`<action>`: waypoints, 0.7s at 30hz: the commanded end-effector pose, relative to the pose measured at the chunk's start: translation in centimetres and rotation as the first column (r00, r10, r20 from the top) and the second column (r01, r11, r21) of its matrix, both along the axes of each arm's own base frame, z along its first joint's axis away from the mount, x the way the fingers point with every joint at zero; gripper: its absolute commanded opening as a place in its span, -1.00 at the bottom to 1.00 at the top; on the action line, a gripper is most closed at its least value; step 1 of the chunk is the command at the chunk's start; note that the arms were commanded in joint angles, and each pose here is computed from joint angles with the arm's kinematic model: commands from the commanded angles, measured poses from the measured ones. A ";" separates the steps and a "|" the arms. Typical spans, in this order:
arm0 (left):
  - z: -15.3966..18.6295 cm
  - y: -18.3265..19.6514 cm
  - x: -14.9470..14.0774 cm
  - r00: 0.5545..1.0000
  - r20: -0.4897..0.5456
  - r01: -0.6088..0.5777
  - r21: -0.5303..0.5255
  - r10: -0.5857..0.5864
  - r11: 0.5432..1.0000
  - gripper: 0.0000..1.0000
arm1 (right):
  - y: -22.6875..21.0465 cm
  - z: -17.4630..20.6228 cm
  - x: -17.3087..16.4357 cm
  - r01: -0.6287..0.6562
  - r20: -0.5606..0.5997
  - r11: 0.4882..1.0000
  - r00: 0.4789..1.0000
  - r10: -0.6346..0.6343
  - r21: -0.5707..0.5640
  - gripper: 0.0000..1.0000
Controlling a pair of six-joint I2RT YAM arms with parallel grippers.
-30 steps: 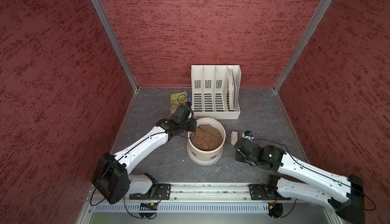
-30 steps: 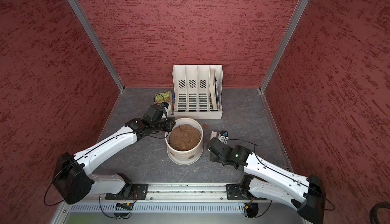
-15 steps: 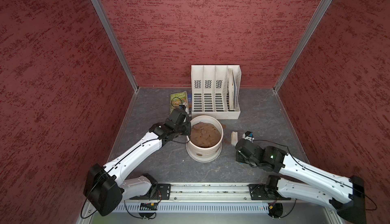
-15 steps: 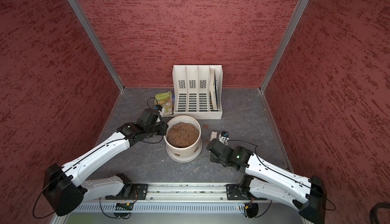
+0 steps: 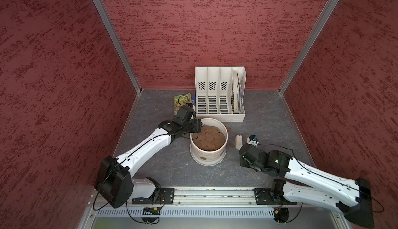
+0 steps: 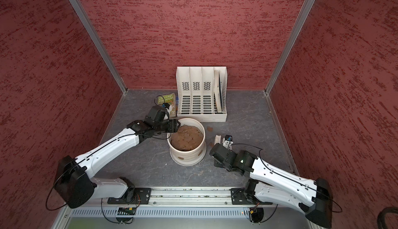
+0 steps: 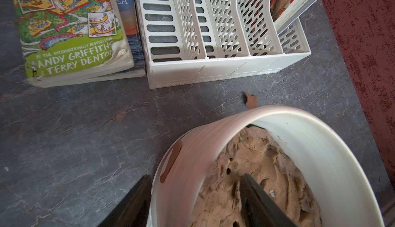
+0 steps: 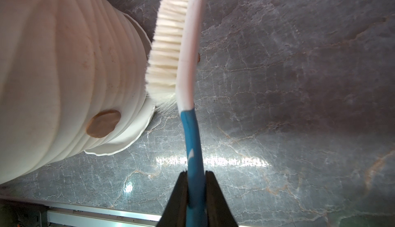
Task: Scrub the dried mud off the ceramic pot
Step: Rotate the pot on the tray.
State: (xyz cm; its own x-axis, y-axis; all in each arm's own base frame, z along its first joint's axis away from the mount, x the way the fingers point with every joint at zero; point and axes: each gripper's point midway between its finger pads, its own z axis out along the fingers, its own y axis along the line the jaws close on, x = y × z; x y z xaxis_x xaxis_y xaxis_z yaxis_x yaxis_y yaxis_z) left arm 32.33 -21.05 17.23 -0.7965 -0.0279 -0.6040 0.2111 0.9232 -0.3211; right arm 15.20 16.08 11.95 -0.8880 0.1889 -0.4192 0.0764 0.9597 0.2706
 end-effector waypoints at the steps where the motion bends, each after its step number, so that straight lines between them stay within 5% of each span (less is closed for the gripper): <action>1: 1.3 -1.1 1.1 0.999 0.035 0.020 -0.043 -0.018 0.999 0.35 | 0.2 0.9 0.4 0.011 0.035 1.000 0.999 -0.011 0.008 -1.00; 6: 1.4 -1.0 1.4 0.999 0.045 0.007 -0.044 -0.005 0.999 0.20 | 0.4 0.8 0.4 0.007 0.031 1.000 0.999 -0.007 0.003 -1.00; 14: 0.3 0.2 0.2 1.000 0.005 -0.011 -0.006 0.011 1.000 -0.63 | 0.2 0.8 0.4 0.009 0.037 1.000 0.999 -0.009 -0.003 -1.00; 21: 0.5 1.2 -1.8 1.000 -0.004 -0.014 0.000 0.014 1.000 -0.94 | 0.1 0.7 0.4 0.008 0.037 1.000 0.999 -0.007 -0.010 -1.00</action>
State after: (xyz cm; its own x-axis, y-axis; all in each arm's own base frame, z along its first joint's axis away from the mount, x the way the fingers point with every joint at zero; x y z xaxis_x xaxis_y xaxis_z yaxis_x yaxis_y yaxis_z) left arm 31.67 -19.96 16.70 -0.7932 0.0057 -0.6089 0.2105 0.9409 -0.2653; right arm 15.14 16.13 11.74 -0.8890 0.1802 -0.4211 0.0733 0.9635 0.2576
